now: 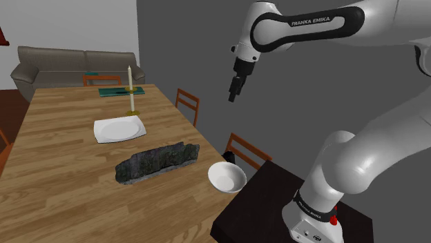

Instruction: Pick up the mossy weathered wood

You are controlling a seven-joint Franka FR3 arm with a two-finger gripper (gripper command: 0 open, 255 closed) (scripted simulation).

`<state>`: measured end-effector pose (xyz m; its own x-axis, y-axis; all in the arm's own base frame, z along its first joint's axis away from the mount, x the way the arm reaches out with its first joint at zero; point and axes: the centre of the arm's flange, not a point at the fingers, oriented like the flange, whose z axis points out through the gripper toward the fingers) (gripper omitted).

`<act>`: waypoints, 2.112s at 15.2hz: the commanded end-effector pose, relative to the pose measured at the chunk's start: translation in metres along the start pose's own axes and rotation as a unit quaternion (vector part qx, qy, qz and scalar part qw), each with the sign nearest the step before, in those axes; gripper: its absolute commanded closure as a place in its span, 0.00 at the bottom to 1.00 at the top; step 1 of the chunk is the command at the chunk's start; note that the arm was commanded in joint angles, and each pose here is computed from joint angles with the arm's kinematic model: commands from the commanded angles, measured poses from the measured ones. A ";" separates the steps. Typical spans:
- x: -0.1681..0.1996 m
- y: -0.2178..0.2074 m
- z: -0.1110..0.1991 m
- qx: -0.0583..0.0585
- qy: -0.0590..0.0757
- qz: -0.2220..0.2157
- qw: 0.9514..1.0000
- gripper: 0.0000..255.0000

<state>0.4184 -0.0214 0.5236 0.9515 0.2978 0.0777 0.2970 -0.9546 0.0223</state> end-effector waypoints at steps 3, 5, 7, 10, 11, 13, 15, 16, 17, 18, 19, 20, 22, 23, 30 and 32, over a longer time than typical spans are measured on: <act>0.040 0.002 0.037 0.011 -0.007 -0.056 0.998 0.00; 0.061 0.001 0.054 0.017 -0.011 -0.083 0.996 0.00; 0.081 -0.002 0.072 0.023 -0.015 -0.111 0.993 0.00; 0.111 -0.008 0.099 0.031 -0.020 -0.151 0.988 0.00; 0.121 -0.011 0.108 0.034 -0.022 -0.165 0.985 0.00; 0.140 -0.017 0.127 0.040 -0.026 -0.192 0.980 0.00; 0.159 -0.025 0.145 0.045 -0.029 -0.219 0.974 0.00; 0.168 -0.030 0.154 0.048 -0.031 -0.232 0.971 0.00; 0.177 -0.034 0.163 0.051 -0.033 -0.245 0.968 0.00; 0.186 -0.039 0.172 0.054 -0.035 -0.259 0.964 0.00; 0.195 -0.044 0.182 0.057 -0.036 -0.272 0.960 0.00; 0.203 -0.050 0.191 0.059 -0.038 -0.285 0.956 0.00; 0.220 -0.062 0.209 0.065 -0.042 -0.311 0.947 0.00; 0.228 -0.068 0.218 0.067 -0.044 -0.324 0.943 0.00; 0.277 -0.120 0.282 0.086 -0.056 -0.413 0.905 0.00; 0.288 -0.137 0.300 0.091 -0.059 -0.437 0.893 0.00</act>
<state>0.6702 0.1861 0.2555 0.3746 0.9272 0.0036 0.9189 -0.3708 -0.1345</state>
